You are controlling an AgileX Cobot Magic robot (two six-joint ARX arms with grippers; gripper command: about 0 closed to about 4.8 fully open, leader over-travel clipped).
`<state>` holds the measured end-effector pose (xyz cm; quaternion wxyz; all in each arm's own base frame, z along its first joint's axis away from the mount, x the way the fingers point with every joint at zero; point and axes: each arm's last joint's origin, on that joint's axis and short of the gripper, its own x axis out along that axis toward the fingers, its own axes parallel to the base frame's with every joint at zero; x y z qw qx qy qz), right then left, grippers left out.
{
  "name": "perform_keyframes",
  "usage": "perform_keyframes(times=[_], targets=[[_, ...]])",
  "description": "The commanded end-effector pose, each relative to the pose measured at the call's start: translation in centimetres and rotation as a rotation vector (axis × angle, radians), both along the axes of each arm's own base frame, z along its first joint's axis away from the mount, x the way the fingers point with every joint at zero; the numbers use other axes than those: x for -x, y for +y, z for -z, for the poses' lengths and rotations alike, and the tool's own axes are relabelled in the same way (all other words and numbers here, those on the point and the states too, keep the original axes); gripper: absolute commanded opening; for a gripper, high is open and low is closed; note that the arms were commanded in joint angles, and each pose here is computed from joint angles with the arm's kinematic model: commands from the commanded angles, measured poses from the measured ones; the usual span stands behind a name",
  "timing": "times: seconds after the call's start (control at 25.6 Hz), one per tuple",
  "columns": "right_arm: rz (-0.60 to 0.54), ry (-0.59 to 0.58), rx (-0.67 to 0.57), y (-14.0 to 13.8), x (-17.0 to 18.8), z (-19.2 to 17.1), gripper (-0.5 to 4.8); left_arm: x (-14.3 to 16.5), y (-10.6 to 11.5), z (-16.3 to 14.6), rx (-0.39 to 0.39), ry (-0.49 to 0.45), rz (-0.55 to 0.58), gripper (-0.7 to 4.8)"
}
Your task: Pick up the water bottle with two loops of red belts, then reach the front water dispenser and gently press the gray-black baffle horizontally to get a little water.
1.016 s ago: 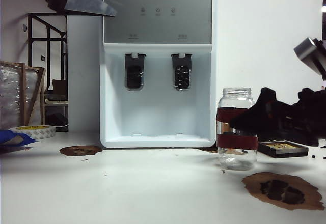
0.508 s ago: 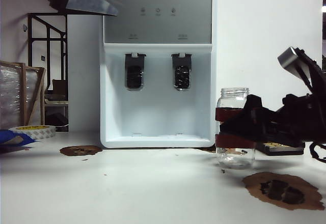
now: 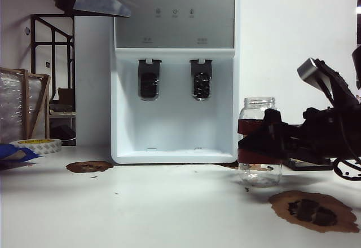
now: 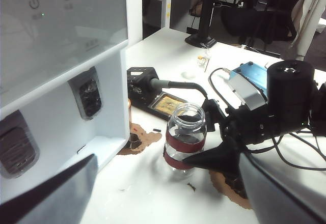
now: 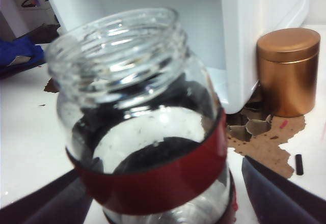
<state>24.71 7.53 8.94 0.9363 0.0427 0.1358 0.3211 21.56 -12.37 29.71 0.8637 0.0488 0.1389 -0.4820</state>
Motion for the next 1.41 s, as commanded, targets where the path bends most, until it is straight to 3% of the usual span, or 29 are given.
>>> perform_keyframes(times=[0.04,0.12,0.16,0.2,0.35,0.43,0.51,0.66,0.78,1.05,1.21,1.41], targets=[[-0.028,0.016,-0.008,0.1,0.1,0.1,4.79,0.0,0.0,-0.3,0.004,-0.018,0.006,4.79],[-0.028,0.018,-0.008,0.1,0.1,0.1,4.79,0.0,0.0,-0.3,0.004,-0.018,0.006,4.79],[-0.031,0.019,-0.009,0.1,0.1,0.1,3.83,0.0,0.0,-0.3,0.004,-0.017,0.006,4.79],[-0.042,0.019,-0.011,0.2,0.1,0.1,3.31,0.0,0.0,-0.3,0.004,-0.017,0.006,4.79],[-0.054,0.021,-0.014,0.2,0.2,0.1,2.71,0.0,0.0,-0.2,0.003,-0.015,0.006,4.79],[-0.054,0.021,-0.014,0.2,0.2,0.1,2.71,0.0,0.0,-0.2,0.003,-0.015,0.006,4.79],[-0.06,0.02,-0.016,0.2,0.2,0.1,2.25,0.0,0.0,-0.3,0.003,-0.016,0.005,4.79],[-0.085,-0.013,-0.034,0.2,0.3,-0.2,2.05,0.0,0.0,-0.3,0.001,-0.018,0.006,4.79],[-0.086,-0.02,-0.035,0.2,0.4,-0.3,1.49,0.0,0.0,-0.2,-0.005,-0.027,0.009,4.79],[-0.103,-0.026,-0.041,0.2,0.8,-0.5,1.46,0.0,0.0,-0.2,-0.007,-0.026,0.004,4.79],[-0.107,-0.07,-0.049,0.2,1.1,-1.6,1.14,0.0,0.0,-0.2,-0.011,-0.019,0.003,4.79],[-0.114,-0.143,-0.052,0.4,1.4,-3.7,1.11,0.0,0.0,-0.2,-0.011,-0.02,0.003,4.79]])
